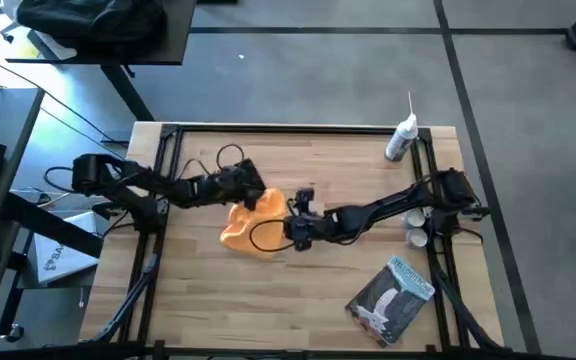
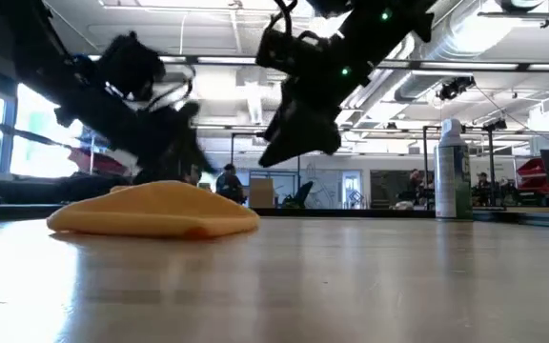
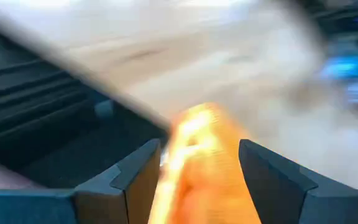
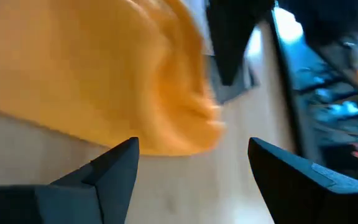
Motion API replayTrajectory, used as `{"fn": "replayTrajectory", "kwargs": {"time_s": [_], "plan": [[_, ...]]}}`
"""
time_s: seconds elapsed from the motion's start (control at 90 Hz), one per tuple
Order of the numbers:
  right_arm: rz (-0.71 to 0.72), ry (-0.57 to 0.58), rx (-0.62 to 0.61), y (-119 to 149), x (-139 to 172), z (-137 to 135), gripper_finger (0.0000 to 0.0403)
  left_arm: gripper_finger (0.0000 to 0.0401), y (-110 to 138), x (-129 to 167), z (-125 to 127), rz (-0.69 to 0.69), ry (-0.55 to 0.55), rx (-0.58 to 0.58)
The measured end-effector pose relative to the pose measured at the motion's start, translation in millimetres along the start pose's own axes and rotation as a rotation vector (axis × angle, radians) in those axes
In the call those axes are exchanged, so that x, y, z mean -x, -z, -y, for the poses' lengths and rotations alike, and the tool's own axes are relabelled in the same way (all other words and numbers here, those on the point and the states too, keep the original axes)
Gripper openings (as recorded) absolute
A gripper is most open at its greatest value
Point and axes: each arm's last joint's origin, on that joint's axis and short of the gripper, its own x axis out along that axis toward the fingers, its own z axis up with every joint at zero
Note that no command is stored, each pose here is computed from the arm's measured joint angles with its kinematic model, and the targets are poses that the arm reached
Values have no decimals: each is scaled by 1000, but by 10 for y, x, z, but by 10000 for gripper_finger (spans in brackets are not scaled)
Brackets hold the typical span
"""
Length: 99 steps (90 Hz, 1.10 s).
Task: Apply microfiber cloth
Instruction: Spray the pink cellphone with the spray bottle
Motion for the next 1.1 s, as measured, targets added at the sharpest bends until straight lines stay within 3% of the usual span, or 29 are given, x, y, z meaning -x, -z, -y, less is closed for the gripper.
{"fn": "replayTrajectory", "kwargs": {"time_s": [0.133,0.244,0.367,0.6,0.678,0.833,0.978,1.1], "plan": [[-24,-19,0,39,-40,46,271,197,-38,71,235,109,137,-40],[-53,-28,18,77,-57,61,271,197,108,84,291,106,70,-114],[-86,-13,37,112,-64,65,271,197,361,72,275,0,-4,-141],[-94,-14,42,120,-64,63,271,197,653,110,280,-258,39,-140],[-93,-16,42,120,-65,62,271,197,688,162,242,-341,-6,-112],[-78,-65,33,119,-79,65,271,197,646,341,136,-426,-196,-64],[-50,-138,6,119,-121,103,271,197,519,556,95,-369,-305,-62],[-39,-146,-10,117,-148,138,271,197,323,746,141,-207,-331,-44]]}}
